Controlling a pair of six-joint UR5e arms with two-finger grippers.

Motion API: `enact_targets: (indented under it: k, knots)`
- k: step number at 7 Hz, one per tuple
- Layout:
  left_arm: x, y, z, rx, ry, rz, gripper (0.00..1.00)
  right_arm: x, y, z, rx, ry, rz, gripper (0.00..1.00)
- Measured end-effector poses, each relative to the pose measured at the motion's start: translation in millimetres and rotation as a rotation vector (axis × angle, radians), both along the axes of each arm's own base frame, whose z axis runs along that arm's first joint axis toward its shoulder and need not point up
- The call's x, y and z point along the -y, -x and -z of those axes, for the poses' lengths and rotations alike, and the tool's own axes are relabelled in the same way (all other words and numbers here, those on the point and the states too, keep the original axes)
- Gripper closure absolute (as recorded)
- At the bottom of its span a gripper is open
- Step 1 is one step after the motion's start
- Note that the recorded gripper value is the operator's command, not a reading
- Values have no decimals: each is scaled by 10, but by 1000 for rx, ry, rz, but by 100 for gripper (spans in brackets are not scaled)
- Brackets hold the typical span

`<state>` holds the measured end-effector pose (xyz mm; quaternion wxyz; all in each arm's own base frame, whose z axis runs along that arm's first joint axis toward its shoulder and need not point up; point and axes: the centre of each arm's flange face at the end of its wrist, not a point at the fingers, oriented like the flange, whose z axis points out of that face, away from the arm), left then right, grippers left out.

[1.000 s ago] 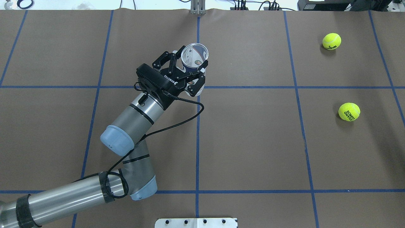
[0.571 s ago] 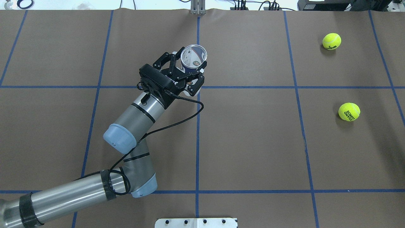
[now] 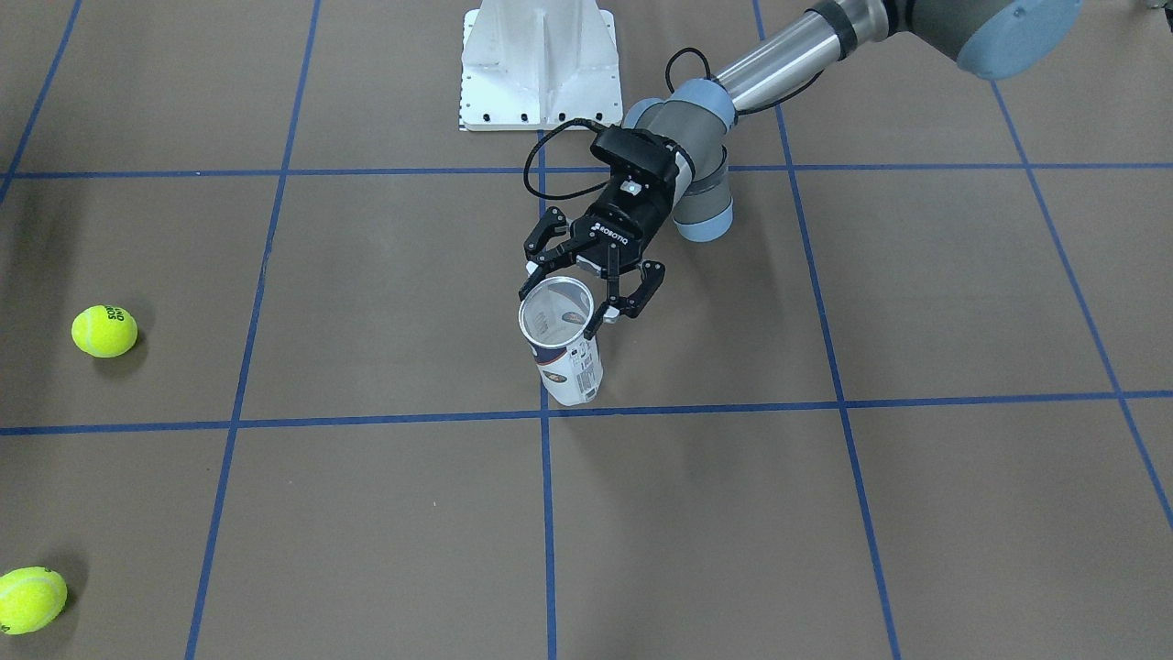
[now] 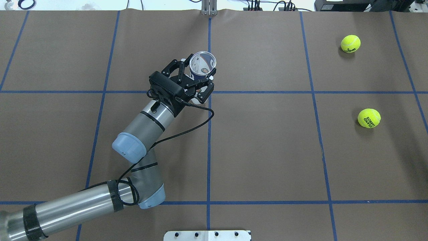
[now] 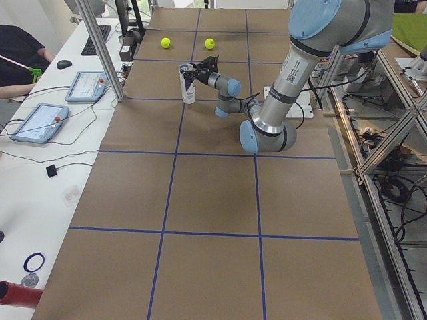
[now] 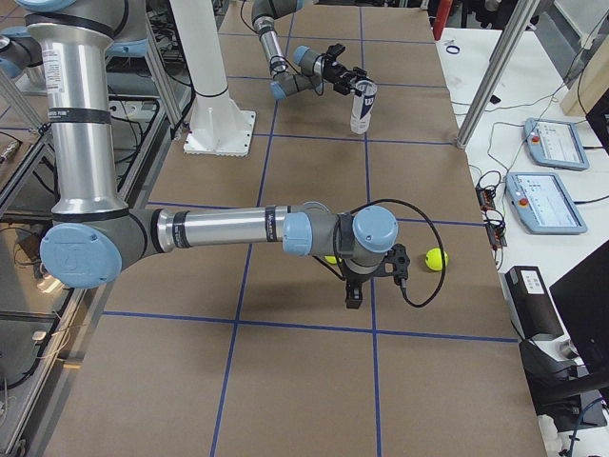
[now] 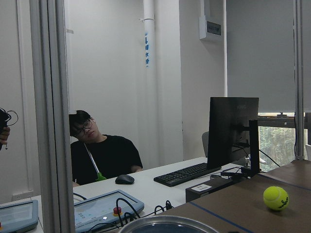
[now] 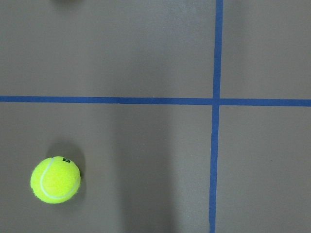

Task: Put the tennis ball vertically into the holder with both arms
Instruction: 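Lower the upright can onto the table and open the left gripper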

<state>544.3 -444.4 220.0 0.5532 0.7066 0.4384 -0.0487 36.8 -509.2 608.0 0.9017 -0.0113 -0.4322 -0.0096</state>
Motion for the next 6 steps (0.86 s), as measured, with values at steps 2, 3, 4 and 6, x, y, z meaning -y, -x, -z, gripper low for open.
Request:
enact_targets:
  k: [2,3,4,6]
  knots:
    - [-17,-29,-9,-5,6,-8,64,0,0,-9,0,2,0,0]
    - [-33,-43,-11,-15,11,-15,64,-1,0,-12,0,3,0,0]
    - [-44,-52,-21,-23,17,-20,64,-1,0,-16,0,3,0,0]
    - [-59,-58,-67,-34,23,-17,31,-1,0,-17,0,3,0,0]
